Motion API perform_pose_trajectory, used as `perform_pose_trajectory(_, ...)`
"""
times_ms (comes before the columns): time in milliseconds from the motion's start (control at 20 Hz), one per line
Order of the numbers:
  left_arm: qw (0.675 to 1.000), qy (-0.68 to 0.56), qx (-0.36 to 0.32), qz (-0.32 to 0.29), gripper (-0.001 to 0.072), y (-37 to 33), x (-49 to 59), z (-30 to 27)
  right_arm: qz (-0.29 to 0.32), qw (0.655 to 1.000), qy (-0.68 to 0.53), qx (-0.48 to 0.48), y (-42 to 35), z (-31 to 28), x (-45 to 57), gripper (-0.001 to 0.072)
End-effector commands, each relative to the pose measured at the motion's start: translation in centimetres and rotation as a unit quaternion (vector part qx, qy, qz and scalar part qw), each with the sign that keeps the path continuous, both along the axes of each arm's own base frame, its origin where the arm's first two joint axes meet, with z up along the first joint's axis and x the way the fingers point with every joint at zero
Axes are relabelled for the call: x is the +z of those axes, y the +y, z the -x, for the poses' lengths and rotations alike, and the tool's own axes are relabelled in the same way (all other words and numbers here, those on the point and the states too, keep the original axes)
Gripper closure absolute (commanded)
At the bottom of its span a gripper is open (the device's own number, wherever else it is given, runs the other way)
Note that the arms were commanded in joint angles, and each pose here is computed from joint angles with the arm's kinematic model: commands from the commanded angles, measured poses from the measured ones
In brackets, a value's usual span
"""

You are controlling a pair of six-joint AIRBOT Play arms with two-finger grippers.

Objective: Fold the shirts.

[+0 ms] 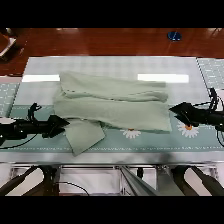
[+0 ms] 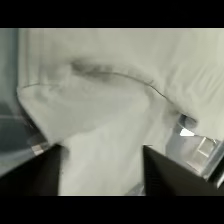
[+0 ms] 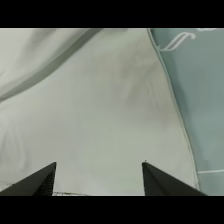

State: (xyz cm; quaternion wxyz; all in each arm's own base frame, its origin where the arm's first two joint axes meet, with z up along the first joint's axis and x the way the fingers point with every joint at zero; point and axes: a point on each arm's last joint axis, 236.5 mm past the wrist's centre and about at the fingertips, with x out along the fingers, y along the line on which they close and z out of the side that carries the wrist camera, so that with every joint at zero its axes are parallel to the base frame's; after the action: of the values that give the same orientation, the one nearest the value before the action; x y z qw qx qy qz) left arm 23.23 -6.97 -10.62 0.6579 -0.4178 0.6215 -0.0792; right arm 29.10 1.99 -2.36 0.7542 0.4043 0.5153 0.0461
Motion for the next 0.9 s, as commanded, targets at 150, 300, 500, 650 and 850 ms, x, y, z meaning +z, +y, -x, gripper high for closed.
perform_pose_trajectory(150, 0.998, -0.039, -0.027, -0.044, 0.0691, -1.3, -1.1, -1.3, 0.040, 0.993, 0.104, -0.034, -5.1, 5.2, -2.7, 0.0092)
perform_pose_trajectory(300, 0.998, -0.042, -0.028, -0.043, 0.0691, -1.3, -0.8, -1.5, 0.024, 0.982, 0.185, -0.019, -3.6, 9.5, -5.4, 0.0093)
perform_pose_trajectory(500, 0.998, -0.041, -0.030, -0.040, 0.0691, -1.4, -0.8, -1.4, 0.000, 0.982, 0.188, -0.013, -2.5, 9.7, -6.0, 0.0093)
perform_pose_trajectory(650, 0.998, -0.040, -0.030, -0.040, 0.0691, -1.5, -0.8, -1.4, -0.047, 0.983, 0.179, -0.015, -1.3, 8.3, -6.4, 0.0103)
perform_pose_trajectory(850, 0.998, -0.041, -0.030, -0.040, 0.0691, -1.5, -0.8, -1.4, -0.065, 0.983, 0.170, -0.015, -0.2, 6.2, -7.7, 0.0111)
